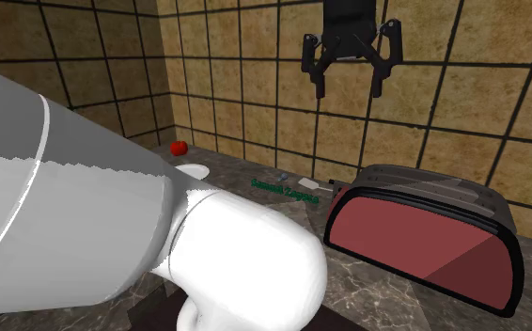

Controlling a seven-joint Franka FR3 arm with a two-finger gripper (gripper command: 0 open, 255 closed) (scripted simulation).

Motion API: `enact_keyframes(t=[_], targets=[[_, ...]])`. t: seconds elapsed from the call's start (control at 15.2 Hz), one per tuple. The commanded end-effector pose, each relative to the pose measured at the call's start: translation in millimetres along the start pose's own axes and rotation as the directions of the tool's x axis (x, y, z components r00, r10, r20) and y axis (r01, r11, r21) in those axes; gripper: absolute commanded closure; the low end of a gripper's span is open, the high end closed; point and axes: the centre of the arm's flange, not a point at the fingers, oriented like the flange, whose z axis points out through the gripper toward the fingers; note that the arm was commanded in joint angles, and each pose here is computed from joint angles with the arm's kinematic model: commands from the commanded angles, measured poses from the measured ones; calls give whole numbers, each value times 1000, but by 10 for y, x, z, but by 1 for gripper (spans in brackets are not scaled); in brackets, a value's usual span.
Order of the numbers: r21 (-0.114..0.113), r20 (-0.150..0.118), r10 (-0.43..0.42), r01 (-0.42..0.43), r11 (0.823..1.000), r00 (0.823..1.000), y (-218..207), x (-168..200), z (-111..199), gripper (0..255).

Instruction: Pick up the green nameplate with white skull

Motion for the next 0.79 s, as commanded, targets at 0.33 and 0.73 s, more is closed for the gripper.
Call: enact_keyframes(t=[0.33, 0.73], targets=[[8, 0, -2, 2, 1000, 1000, -389, 377, 365, 0], [17, 1, -4, 4, 1000, 1000, -861, 828, 800, 0]])
